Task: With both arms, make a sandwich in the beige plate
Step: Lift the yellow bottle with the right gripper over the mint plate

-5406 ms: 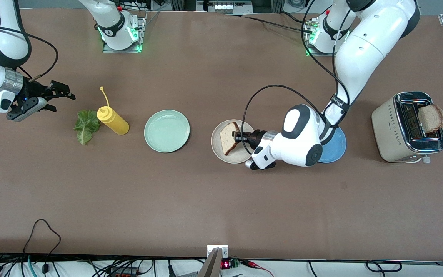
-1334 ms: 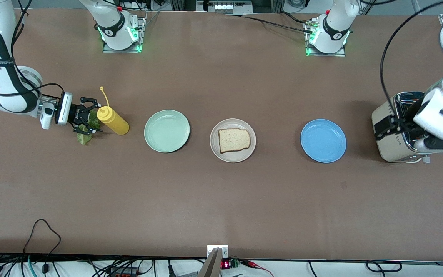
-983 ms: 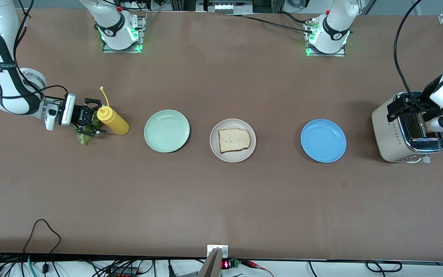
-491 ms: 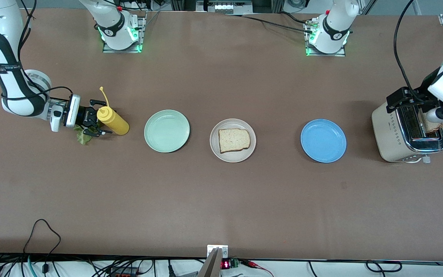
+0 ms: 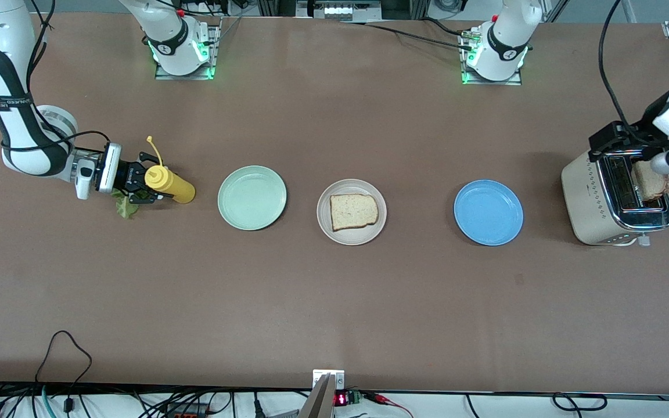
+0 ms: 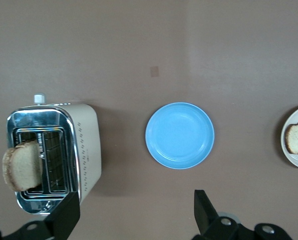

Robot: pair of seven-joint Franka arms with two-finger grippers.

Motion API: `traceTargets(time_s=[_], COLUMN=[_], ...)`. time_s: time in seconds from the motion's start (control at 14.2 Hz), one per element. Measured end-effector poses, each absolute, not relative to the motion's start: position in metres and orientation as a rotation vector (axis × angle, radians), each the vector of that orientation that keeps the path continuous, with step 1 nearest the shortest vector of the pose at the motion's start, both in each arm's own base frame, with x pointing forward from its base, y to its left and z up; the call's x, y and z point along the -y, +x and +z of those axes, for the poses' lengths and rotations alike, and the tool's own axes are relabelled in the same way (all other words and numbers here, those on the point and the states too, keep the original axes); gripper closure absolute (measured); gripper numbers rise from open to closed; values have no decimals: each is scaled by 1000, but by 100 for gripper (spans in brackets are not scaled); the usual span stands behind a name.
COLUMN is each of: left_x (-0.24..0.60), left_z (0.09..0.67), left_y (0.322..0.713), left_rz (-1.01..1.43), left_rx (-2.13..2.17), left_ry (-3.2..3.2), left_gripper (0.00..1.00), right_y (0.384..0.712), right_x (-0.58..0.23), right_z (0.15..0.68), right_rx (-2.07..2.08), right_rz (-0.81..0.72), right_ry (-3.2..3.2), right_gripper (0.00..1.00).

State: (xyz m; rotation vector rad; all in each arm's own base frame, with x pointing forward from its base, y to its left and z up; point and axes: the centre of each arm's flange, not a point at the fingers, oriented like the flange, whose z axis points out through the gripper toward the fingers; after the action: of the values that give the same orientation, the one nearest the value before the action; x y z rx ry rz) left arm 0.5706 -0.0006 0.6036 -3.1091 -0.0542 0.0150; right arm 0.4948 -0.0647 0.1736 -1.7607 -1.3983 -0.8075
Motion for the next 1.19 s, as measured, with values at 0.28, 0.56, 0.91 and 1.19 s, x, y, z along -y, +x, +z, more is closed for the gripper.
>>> traceTargets(time_s=[0.28,0.56,0.91,1.19], left_x=[-15,-3,-17,-58], left_z=[594,587,588,597], left_y=[571,572,571,560], left_rz=[29,46,42,50], left_rx=[76,47,87,201], left_ry=[-3119,-3122,-3121,-3115], left_gripper=[0,0,0,0], right_y=[515,537,542,531], right_x=[48,-4,-87,-160], right_z=[197,257,313,347], right_rx=[1366,1343,1365,1454], right_rz=[-784,-746,-623,-474], right_ry=[-1839,-1935,-2082,-2233], right_gripper=[41,46,46,46])
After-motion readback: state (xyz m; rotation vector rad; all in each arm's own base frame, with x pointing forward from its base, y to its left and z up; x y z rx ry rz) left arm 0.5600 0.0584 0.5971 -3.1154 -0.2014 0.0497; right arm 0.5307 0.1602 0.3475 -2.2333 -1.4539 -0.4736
